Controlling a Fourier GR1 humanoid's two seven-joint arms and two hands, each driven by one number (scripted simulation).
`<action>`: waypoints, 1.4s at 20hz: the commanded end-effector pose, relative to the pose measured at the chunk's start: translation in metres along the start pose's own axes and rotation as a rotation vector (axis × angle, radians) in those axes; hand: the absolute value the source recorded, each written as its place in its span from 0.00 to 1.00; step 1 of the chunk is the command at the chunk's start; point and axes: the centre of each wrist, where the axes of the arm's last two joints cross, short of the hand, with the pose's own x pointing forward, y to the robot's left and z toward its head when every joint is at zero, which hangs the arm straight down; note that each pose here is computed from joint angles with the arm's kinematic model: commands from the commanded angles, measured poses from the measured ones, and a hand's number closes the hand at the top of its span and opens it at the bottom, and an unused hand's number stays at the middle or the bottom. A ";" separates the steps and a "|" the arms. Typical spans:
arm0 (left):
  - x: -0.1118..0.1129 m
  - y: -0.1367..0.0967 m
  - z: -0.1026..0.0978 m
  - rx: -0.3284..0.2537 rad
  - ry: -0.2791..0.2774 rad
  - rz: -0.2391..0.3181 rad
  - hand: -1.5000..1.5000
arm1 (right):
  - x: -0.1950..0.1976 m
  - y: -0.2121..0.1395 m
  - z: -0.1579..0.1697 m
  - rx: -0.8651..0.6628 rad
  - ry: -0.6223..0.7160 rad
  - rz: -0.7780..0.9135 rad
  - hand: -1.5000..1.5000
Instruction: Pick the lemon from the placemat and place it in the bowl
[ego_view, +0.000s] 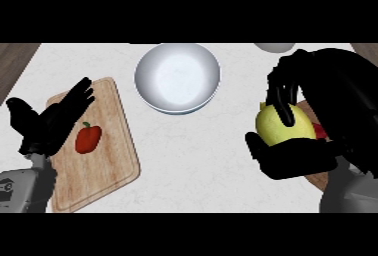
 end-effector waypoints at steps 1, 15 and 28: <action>-0.014 0.003 0.012 -0.009 0.008 -0.001 0.50 | 0.038 0.002 -0.023 0.024 0.067 -0.035 1.00; 0.013 -0.002 -0.004 -0.019 -0.011 0.014 0.50 | 0.094 0.014 -0.120 -0.064 0.075 -0.056 1.00; 0.004 -0.011 -0.007 -0.036 -0.029 -0.011 0.50 | 0.041 0.084 -0.205 -0.032 0.157 -0.147 1.00</action>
